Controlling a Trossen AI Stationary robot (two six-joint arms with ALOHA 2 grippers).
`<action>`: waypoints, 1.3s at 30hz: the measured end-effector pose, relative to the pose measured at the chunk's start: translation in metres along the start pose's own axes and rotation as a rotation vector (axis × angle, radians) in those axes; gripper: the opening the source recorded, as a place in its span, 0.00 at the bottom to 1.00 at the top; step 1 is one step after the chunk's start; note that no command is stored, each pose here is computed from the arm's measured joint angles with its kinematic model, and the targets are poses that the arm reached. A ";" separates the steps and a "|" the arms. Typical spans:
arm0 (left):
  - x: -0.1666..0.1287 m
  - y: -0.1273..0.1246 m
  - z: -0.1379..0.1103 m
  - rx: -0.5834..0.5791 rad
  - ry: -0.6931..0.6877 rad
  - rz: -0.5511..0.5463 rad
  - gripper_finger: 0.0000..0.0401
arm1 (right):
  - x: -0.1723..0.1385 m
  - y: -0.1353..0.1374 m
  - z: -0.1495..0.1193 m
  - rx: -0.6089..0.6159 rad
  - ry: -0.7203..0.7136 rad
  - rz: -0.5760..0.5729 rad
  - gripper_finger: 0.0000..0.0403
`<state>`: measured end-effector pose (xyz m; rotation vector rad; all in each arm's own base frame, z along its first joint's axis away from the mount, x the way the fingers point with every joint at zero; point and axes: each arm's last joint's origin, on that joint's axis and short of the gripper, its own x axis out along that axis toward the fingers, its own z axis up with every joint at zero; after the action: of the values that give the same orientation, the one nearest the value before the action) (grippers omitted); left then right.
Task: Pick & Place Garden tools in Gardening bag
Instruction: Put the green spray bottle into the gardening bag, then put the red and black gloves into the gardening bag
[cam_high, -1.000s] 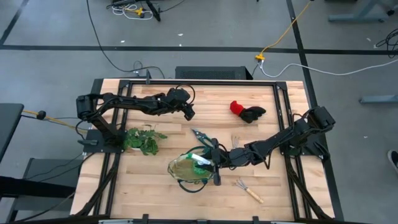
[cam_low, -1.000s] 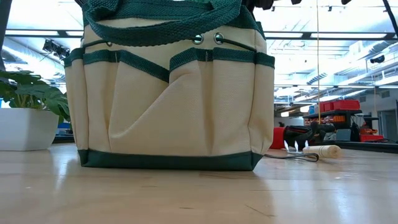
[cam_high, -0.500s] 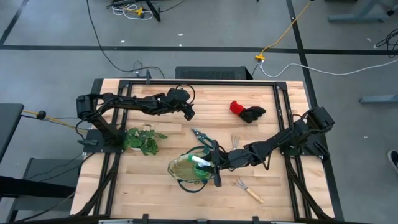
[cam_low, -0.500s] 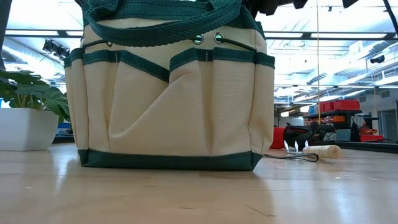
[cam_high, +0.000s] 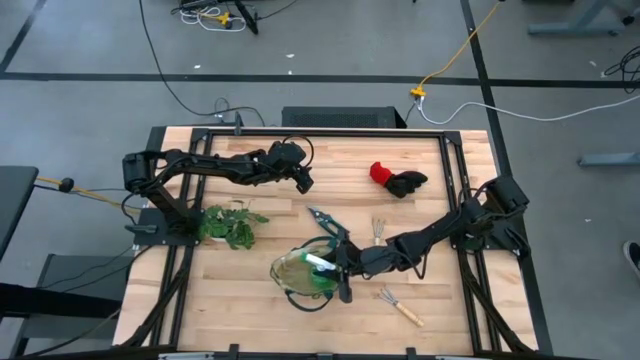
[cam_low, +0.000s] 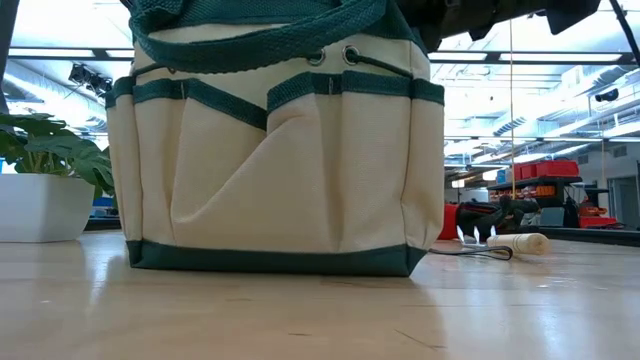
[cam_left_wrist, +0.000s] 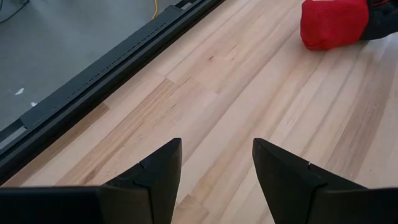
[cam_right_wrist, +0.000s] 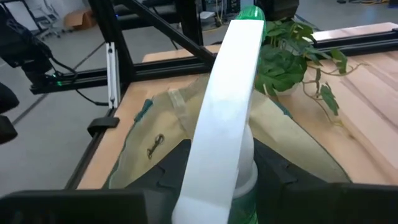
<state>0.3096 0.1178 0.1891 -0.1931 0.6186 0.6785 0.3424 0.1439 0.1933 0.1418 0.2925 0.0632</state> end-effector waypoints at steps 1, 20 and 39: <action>0.000 0.000 0.000 0.000 0.000 0.000 0.51 | 0.000 0.000 0.000 -0.002 0.004 -0.001 0.29; 0.000 0.000 -0.001 0.010 0.008 0.002 0.51 | -0.001 0.003 -0.003 -0.017 0.020 0.011 0.52; 0.000 0.000 -0.001 0.008 0.014 0.003 0.51 | -0.014 0.005 0.015 -0.052 -0.012 0.015 0.56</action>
<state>0.3087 0.1177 0.1880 -0.1893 0.6347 0.6779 0.3330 0.1453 0.2118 0.0926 0.2777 0.0843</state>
